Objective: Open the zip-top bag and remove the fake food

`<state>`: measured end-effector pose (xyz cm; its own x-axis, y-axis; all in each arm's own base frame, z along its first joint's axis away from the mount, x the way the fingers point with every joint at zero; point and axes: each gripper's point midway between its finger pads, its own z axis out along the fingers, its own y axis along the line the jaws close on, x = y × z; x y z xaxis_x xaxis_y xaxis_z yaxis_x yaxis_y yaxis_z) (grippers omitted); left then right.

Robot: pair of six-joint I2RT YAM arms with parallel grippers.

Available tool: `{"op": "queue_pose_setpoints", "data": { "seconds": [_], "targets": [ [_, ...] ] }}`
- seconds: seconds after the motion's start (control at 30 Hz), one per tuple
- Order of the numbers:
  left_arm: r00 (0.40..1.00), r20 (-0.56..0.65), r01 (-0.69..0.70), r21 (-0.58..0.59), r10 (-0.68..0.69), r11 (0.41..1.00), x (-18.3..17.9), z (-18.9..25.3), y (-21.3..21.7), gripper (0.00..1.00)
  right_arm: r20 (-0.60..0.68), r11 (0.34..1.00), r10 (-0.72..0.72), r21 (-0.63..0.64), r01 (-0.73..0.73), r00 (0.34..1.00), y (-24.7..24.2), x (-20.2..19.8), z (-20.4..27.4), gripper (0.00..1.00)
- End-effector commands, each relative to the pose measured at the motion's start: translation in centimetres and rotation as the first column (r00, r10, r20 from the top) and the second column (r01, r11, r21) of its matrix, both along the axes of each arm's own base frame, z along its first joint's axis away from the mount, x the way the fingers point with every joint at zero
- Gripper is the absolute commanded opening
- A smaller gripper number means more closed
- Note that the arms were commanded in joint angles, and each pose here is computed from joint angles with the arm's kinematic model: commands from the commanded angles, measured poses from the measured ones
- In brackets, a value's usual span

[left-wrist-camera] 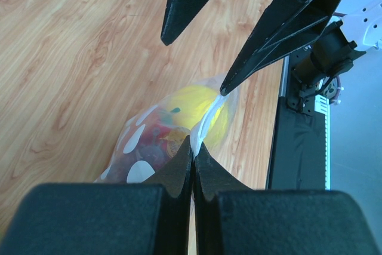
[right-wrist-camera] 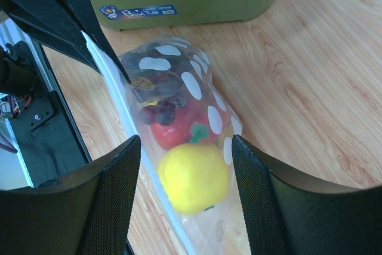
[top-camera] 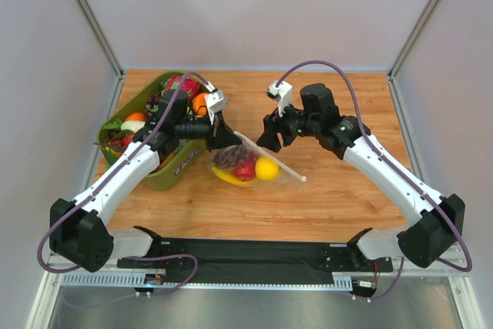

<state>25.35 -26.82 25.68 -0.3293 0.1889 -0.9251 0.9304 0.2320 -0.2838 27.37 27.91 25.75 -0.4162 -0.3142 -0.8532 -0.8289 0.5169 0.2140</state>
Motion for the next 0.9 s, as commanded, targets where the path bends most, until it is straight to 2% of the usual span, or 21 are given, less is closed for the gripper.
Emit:
{"op": "queue_pose_setpoints", "data": {
  "seconds": [0.0,0.53,0.67,0.73,0.77,0.83,0.87],
  "targets": [
    [0.994,0.094,0.054,-0.033,-0.051,0.998,-0.2,2.4,-0.6,0.0,0.048,0.998,0.031,0.045,-0.033,0.998,1.0,0.5,1.7,0.64],
    [0.994,0.094,0.051,-0.031,-0.048,0.998,-0.2,2.3,-0.6,0.0,-0.018,0.995,0.101,0.02,-0.1,0.995,3.3,-0.8,-0.8,0.62],
    [0.994,0.097,0.045,-0.031,-0.042,0.999,-0.1,2.3,-0.6,0.0,-0.034,0.992,0.122,0.021,-0.122,0.992,4.1,-1.3,-1.4,0.59],
    [0.995,0.097,0.041,-0.028,-0.038,0.999,0.0,2.2,-0.6,0.0,-0.042,0.992,0.125,0.02,-0.124,0.991,4.2,-1.3,-1.6,0.43],
    [0.995,0.098,0.038,-0.028,-0.035,0.999,0.0,2.3,-0.6,0.0,-0.043,0.992,0.129,0.021,-0.128,0.991,4.3,-1.4,-1.6,0.3],
    [0.995,0.098,0.039,-0.03,-0.036,0.999,0.0,2.3,-0.6,0.0,-0.041,0.991,0.13,0.024,-0.129,0.991,4.3,-1.3,-1.5,0.19],
    [0.994,0.1,0.04,-0.031,-0.037,0.999,0.0,2.3,-0.7,0.0,-0.041,0.991,0.13,0.024,-0.129,0.991,4.3,-1.3,-1.5,0.08]
  ]
}}
